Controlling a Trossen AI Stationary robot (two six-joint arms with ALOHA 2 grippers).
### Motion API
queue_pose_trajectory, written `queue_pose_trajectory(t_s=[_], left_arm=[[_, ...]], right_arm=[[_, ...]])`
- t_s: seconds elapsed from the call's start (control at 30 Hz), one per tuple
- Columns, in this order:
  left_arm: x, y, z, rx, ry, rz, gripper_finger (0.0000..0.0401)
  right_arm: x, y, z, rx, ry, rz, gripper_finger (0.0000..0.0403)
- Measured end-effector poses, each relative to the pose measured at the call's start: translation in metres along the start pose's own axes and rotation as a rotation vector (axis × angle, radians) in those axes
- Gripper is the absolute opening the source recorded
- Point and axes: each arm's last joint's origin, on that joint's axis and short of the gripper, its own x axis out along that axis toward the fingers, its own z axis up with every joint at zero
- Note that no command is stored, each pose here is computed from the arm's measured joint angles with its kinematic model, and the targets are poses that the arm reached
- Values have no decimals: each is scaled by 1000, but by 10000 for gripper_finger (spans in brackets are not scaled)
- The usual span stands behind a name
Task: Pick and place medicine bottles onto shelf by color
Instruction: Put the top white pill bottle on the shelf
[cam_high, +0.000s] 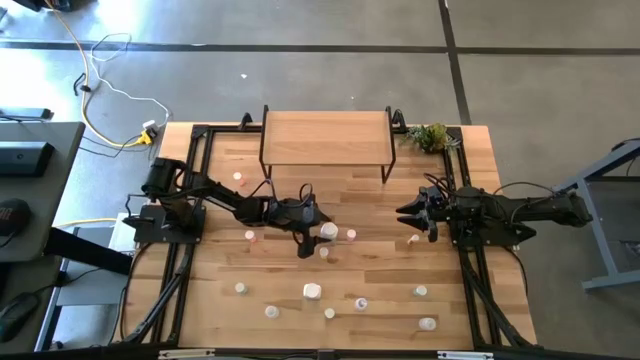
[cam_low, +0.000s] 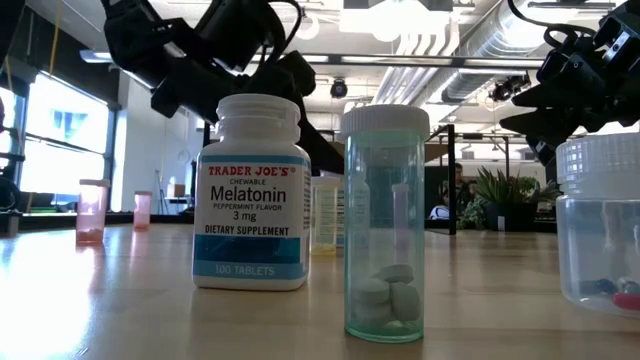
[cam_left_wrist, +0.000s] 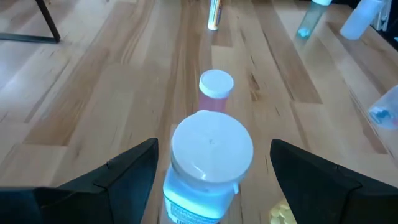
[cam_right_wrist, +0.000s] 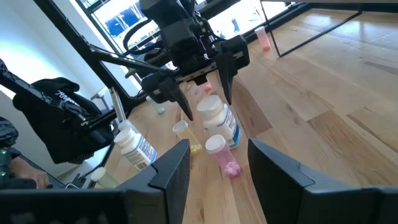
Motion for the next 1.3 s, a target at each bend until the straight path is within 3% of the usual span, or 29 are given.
queue_pose_trajectory(t_s=[0.27, 0.8, 1.3], left_arm=[[0, 0, 0, 0, -2, 15, 287], [0, 1, 0, 0, -4, 19, 177], [-8, 1, 12, -29, -55, 27, 172]], right_arm=[[0, 0, 0, 0, 0, 0, 154], [0, 0, 0, 0, 1, 0, 154], [0, 0, 0, 0, 0, 0, 154]])
